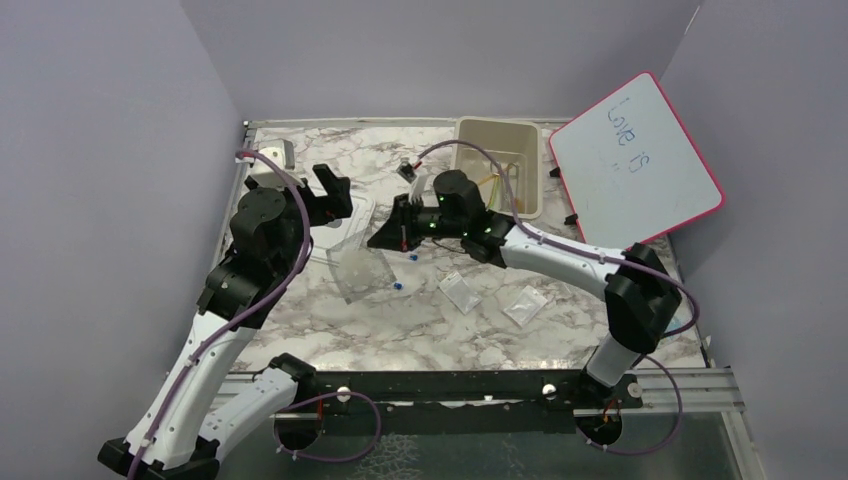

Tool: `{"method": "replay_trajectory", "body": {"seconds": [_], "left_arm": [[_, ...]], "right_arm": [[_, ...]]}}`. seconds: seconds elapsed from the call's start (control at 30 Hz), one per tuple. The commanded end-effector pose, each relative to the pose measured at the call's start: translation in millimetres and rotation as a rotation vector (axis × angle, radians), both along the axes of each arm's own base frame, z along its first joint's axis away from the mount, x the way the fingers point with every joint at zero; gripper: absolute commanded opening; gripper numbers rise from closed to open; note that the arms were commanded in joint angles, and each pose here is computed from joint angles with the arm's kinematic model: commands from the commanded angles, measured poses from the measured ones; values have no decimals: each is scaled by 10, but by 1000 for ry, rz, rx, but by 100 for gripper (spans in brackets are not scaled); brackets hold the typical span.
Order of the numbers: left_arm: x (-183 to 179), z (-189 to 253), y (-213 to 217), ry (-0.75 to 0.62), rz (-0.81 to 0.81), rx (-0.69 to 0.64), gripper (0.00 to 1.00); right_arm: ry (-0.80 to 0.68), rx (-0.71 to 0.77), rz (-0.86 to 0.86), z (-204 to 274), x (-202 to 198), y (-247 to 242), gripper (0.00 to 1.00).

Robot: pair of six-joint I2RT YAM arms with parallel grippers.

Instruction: Organize the chemistry lab equipment

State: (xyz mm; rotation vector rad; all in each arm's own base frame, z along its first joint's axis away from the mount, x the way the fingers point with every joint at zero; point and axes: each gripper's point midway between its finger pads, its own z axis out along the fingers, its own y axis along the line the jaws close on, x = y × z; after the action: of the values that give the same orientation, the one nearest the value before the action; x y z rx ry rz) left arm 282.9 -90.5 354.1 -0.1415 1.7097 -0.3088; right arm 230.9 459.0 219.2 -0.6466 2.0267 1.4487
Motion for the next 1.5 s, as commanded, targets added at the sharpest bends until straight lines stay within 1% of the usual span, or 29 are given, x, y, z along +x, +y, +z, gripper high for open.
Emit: {"method": "replay_trajectory", "body": {"seconds": [0.0, 0.07, 0.23, 0.33, 0.4, 0.5, 0.63, 0.83, 0.93, 1.07, 1.3, 1.47], "left_arm": [[-100, 266, 22, -57, -16, -36, 91], [-110, 281, 24, -61, -18, -38, 92], [-87, 200, -27, -39, -35, -43, 91], [-58, 108, -99, -11, -61, -45, 91], [-44, 44, -136, 6, -74, -46, 91], [-14, -88, -160, 36, -74, -44, 91], [46, -279, -215, 73, -82, -43, 91], [154, -610, -349, 149, -113, -37, 91], [198, -781, -399, 185, -122, -34, 91], [245, -959, -432, 224, -122, -26, 91], [306, -1114, -462, 255, -120, -13, 91], [340, -1204, -481, 274, -121, -5, 91]], "right_arm": [[-89, -14, -134, 259, 380, -382, 1], [-116, -23, -201, 370, 582, -608, 1], [-94, -29, -377, 652, 1115, -1304, 0], [-128, -1, -484, 876, 1354, -1732, 1], [-149, -11, -555, 955, 1495, -2010, 0], [-120, -43, -655, 925, 1683, -2406, 1], [-66, -63, -731, 789, 1835, -2745, 1], [-11, -101, -771, 459, 1982, -2921, 1], [34, -123, -742, 230, 2037, -2877, 1], [79, -108, -674, 14, 2078, -2761, 0], [157, -116, -628, -341, 2180, -2660, 1], [205, -139, -638, -568, 2217, -2666, 13]]}}
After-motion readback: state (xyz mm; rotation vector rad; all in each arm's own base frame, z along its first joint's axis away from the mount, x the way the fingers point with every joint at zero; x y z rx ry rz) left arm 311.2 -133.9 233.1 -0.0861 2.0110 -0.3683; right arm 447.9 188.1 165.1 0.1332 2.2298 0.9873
